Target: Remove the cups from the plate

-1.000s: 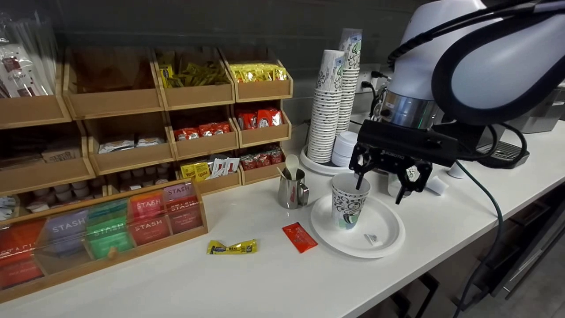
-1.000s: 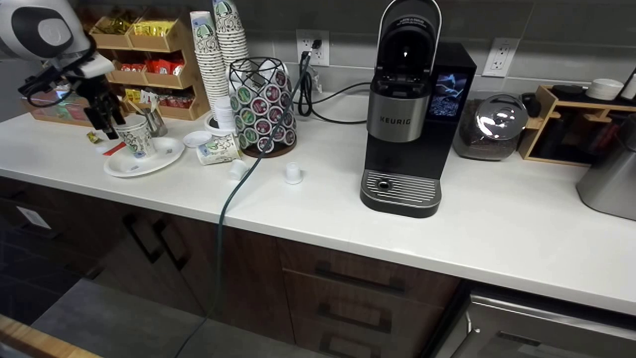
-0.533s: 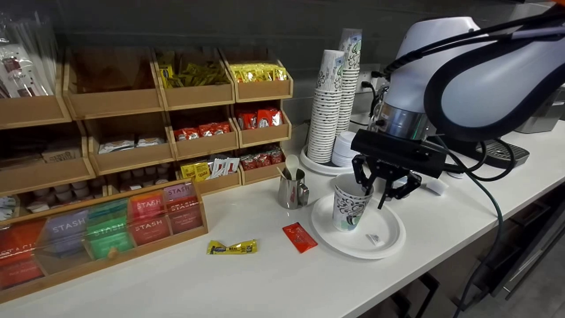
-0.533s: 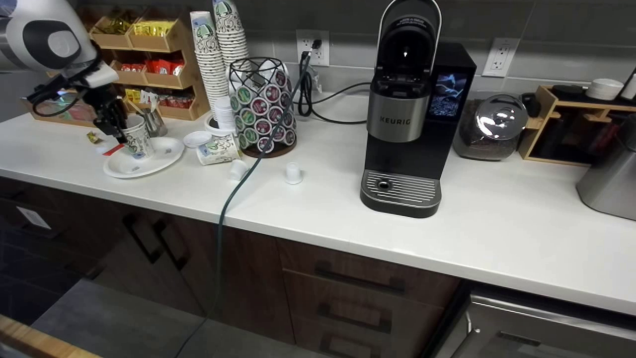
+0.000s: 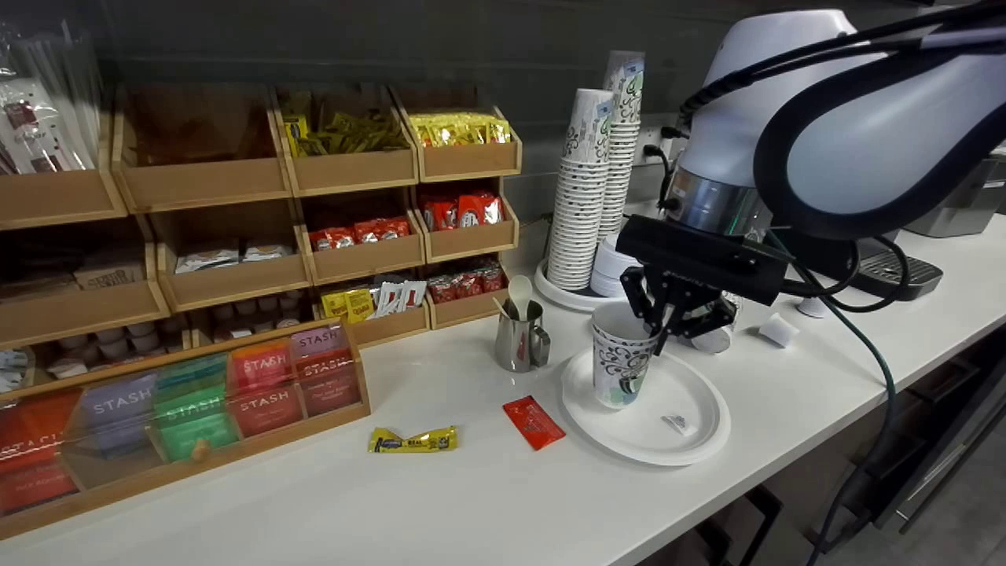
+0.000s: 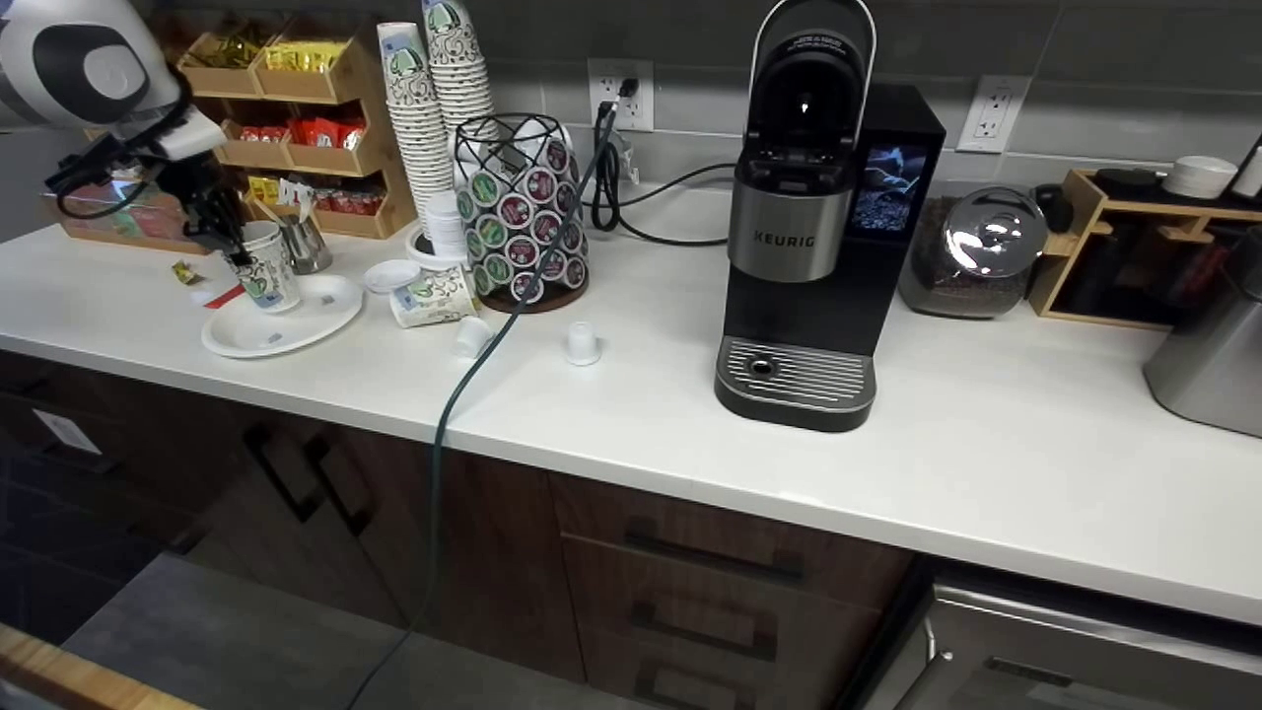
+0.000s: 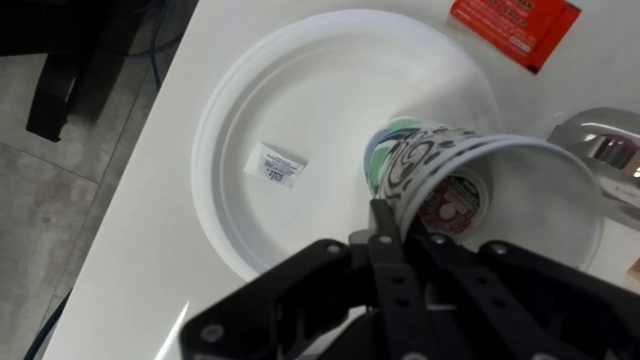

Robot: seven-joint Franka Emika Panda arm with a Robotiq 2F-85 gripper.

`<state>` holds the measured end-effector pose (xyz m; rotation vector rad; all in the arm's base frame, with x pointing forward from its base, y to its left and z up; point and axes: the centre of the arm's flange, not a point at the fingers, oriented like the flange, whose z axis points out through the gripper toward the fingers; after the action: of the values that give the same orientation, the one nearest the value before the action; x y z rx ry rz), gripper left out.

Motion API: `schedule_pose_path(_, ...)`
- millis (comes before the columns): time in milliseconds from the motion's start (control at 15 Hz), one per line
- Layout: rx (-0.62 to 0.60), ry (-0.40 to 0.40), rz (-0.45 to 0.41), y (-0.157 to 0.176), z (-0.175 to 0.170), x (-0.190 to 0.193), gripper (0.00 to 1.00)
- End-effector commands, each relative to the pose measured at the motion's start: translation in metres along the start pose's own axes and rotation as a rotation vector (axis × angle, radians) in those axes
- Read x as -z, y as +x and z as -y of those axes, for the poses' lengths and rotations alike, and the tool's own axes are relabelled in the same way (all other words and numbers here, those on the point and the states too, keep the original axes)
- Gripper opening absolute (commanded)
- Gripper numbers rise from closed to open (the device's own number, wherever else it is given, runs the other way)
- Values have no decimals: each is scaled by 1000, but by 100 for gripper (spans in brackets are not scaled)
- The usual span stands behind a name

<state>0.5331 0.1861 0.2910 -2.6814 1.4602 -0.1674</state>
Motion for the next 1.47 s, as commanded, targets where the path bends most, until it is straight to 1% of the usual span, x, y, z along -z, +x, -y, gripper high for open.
schedule_pose_path(0,126,13,15,-29,5,46,1)
schedule_pose_path(133,259,-5,40,-60,15,59,1)
schedule_pose_path(267,375,-4,72,-92,24,68,1)
schedule_pose_path(400,487,-4,91,-122,35,69,1)
schedule_pose_path(467,525,-12,99,-134,40,67,1)
schedule_pose_path(667,572,-51,61,-155,45,45,1)
schedule_pose_path(733,582,-65,40,-158,45,35,1)
schedule_pose_path(867,601,-85,27,-161,46,16,1)
schedule_pose_path(1000,608,-95,35,-159,45,-1,1)
schedule_pose_path(1133,597,-94,56,-157,46,-8,1)
schedule_pose_path(1200,589,-97,70,-154,47,-9,8)
schedule_pose_path(1267,586,-101,78,-150,47,-8,32)
schedule_pose_path(1400,585,-95,86,-139,45,4,34)
